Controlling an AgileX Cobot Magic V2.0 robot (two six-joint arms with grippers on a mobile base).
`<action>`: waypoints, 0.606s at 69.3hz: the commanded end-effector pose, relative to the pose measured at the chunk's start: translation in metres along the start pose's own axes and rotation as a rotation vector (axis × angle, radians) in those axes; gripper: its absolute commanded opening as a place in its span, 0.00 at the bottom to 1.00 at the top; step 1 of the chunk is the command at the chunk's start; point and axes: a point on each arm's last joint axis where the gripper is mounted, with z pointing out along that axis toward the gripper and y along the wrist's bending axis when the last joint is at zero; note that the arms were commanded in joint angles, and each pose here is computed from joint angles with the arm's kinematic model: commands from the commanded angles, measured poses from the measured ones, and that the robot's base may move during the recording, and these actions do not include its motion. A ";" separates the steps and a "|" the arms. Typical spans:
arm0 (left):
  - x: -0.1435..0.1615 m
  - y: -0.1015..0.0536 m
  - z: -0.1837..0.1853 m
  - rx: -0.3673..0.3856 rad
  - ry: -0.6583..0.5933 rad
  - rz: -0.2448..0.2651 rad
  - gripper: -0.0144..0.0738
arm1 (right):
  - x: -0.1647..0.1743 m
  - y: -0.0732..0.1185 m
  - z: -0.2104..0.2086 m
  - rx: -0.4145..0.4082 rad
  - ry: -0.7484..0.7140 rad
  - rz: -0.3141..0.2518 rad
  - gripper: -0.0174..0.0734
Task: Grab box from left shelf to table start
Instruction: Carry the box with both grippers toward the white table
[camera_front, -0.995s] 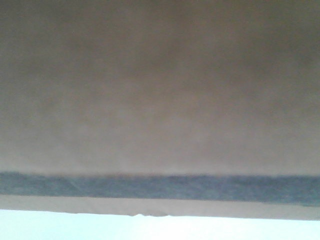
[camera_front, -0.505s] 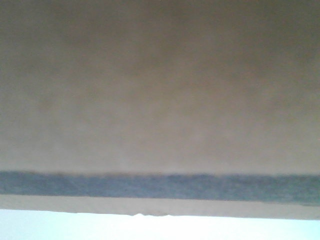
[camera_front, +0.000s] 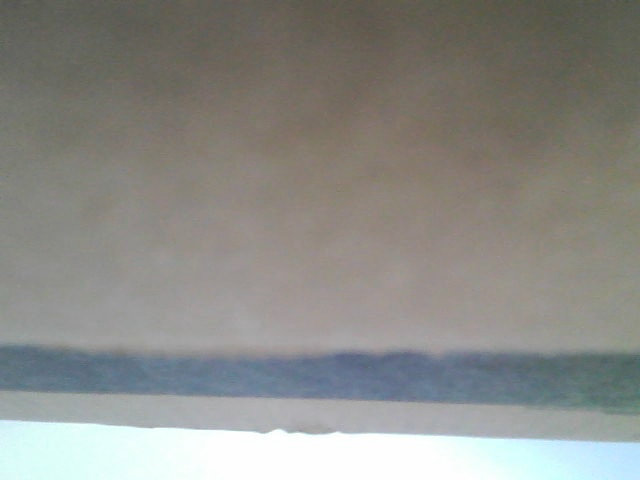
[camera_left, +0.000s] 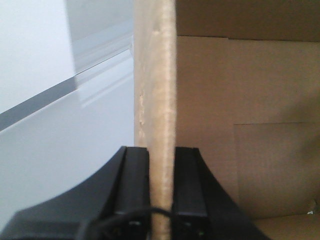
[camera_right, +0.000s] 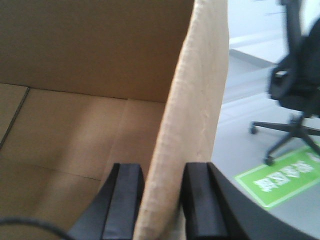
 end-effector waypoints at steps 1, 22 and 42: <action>-0.022 -0.001 -0.006 0.005 -0.183 0.005 0.05 | -0.021 -0.002 -0.003 0.044 -0.164 -0.046 0.25; -0.022 -0.001 -0.006 0.007 -0.183 0.004 0.05 | -0.021 -0.002 -0.003 0.044 -0.164 -0.046 0.25; -0.022 -0.001 -0.006 0.007 -0.183 0.004 0.05 | -0.021 -0.002 -0.003 0.044 -0.164 -0.046 0.25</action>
